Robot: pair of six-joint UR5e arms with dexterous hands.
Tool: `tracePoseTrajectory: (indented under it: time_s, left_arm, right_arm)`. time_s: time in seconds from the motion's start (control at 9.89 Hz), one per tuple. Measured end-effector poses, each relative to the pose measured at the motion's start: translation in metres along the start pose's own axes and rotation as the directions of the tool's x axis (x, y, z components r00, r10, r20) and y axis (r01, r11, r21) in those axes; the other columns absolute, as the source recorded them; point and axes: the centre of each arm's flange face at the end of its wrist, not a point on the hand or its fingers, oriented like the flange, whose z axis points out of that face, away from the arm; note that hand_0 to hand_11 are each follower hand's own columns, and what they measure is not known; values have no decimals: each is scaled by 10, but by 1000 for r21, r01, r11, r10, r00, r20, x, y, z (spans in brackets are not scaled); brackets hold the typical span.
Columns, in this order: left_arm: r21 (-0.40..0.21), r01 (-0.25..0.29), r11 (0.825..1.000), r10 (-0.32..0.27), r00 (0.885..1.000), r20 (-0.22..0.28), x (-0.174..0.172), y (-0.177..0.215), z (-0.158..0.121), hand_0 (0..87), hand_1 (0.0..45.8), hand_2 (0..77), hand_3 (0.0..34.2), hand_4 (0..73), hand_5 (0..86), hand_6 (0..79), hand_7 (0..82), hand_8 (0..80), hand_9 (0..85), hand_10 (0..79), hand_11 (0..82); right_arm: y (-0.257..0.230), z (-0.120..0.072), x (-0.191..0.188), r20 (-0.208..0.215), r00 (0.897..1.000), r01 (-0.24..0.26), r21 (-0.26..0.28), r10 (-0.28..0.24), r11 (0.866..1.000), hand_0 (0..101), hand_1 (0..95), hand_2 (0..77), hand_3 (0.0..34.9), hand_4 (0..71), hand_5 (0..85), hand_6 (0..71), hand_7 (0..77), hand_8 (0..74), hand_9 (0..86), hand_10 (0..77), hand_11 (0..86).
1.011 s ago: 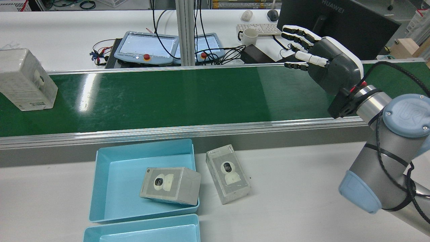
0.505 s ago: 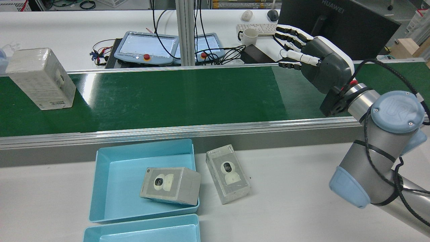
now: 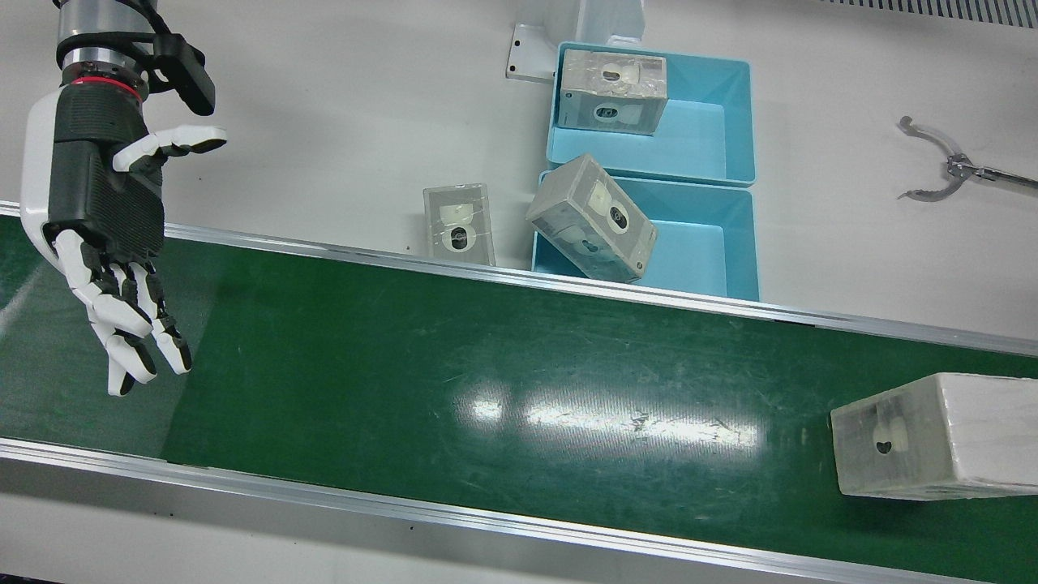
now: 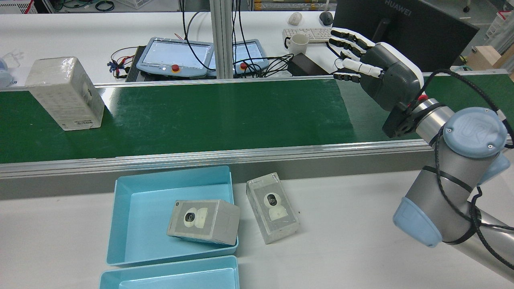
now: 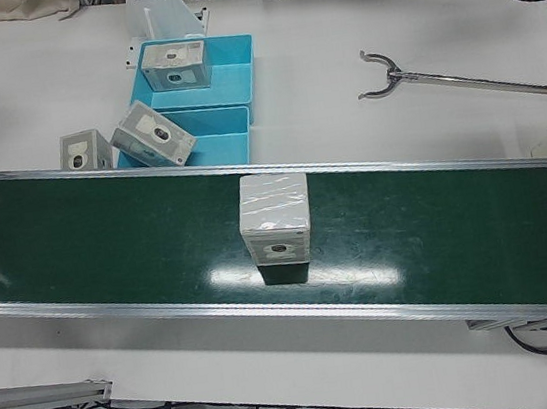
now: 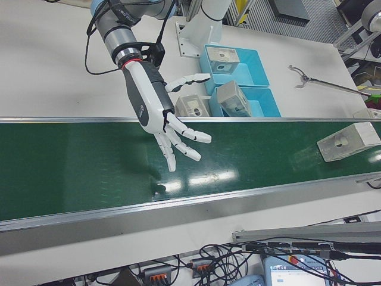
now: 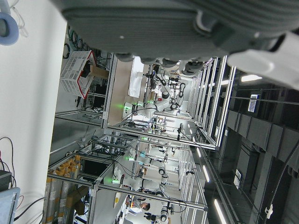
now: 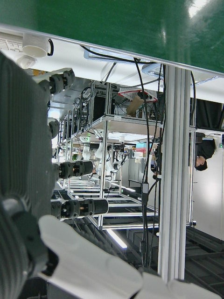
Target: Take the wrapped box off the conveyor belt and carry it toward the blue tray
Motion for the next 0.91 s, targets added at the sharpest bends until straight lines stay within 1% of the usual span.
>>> tracePoseTrajectory:
  time_s: [0.3, 0.4, 0.51, 0.61, 0.71, 0.81, 0.91]
  left_arm:
    - [0, 0, 1000, 0, 1000, 0, 0, 0, 0, 0, 0, 11, 0, 0, 5, 0, 5, 0, 0, 0, 0]
    - [0, 0, 1000, 0, 1000, 0, 0, 0, 0, 0, 0, 11, 0, 0, 5, 0, 5, 0, 0, 0, 0]
    - [0, 0, 1000, 0, 1000, 0, 0, 0, 0, 0, 0, 5, 0, 0, 5, 0, 5, 5, 5, 0, 0]
    - [0, 0, 1000, 0, 1000, 0, 0, 0, 0, 0, 0, 5, 0, 0, 5, 0, 5, 5, 5, 0, 0]
    - [0, 0, 1000, 0, 1000, 0, 0, 0, 0, 0, 0, 11, 0, 0, 5, 0, 5, 5, 0, 0, 0]
    - [0, 0, 1000, 0, 1000, 0, 0, 0, 0, 0, 0, 11, 0, 0, 5, 0, 5, 5, 0, 0, 0]
    - [0, 0, 1000, 0, 1000, 0, 0, 0, 0, 0, 0, 11, 0, 0, 5, 0, 5, 5, 0, 0, 0]
  right_arm:
    - [-2, 1, 1, -1, 1000, 2, 4, -2, 1000, 379, 71, 136, 302, 153, 196, 0, 153, 0, 16, 65, 93]
    - [-2, 1, 1, -1, 1000, 2, 5, -2, 1000, 379, 71, 136, 303, 153, 185, 0, 158, 0, 16, 65, 93]
    - [-3, 2, 0, 0, 1000, 3, 7, -3, 1000, 378, 71, 136, 303, 131, 185, 0, 153, 0, 16, 65, 93]
    - [-5, 2, 0, 1, 1000, 5, 10, -5, 1000, 378, 71, 136, 303, 131, 185, 0, 153, 0, 16, 65, 93]
    - [-5, 5, 0, 2, 1000, 6, 13, -6, 1000, 378, 71, 136, 303, 147, 185, 0, 153, 0, 16, 65, 93]
    - [-5, 8, 1, 3, 1000, 6, 13, -6, 1000, 381, 71, 136, 311, 147, 185, 0, 153, 0, 16, 65, 93]
    - [-4, 13, 2, 4, 1000, 6, 13, -6, 1000, 382, 71, 136, 308, 147, 185, 0, 153, 0, 16, 65, 93]
